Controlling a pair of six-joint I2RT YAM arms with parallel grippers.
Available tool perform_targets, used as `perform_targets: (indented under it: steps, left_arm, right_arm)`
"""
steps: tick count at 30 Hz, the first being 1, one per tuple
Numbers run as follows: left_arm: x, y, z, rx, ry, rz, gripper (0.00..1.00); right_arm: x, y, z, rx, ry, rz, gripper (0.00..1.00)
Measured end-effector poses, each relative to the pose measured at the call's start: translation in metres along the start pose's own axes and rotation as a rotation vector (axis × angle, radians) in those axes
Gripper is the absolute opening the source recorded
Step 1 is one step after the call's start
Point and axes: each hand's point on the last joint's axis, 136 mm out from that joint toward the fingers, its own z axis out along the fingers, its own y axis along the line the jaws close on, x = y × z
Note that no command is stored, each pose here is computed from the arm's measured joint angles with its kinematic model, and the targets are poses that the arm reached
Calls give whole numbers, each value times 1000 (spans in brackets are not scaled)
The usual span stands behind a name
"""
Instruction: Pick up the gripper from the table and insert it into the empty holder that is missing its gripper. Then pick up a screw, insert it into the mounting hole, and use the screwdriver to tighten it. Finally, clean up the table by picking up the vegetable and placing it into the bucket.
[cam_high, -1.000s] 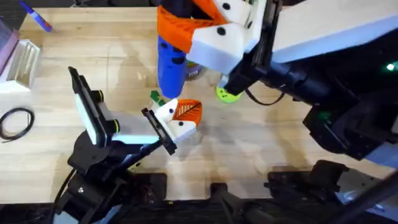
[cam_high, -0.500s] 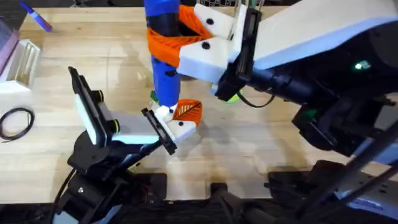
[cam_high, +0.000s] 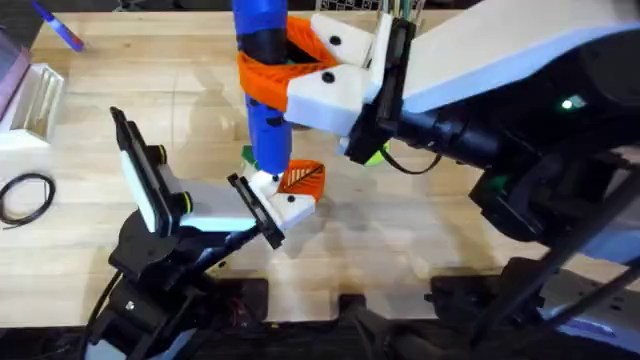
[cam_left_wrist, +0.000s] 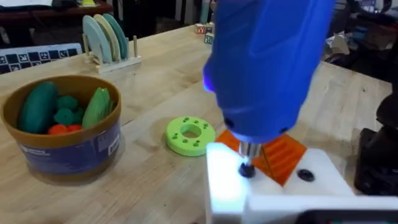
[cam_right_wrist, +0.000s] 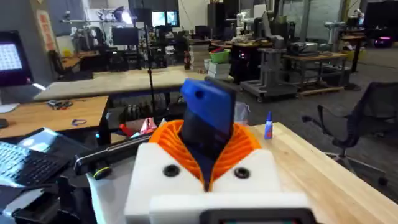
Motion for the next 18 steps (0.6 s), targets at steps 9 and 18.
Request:
perform_targets:
  steps: [9, 18]
  left_arm:
    - [0, 1, 0, -4, 0, -1, 4]
    - [0, 1, 0, -4, 0, -1, 4]
  right_arm:
    - [3, 0, 2, -1, 3, -25, 20]
    - [2, 1, 2, -4, 2, -26, 20]
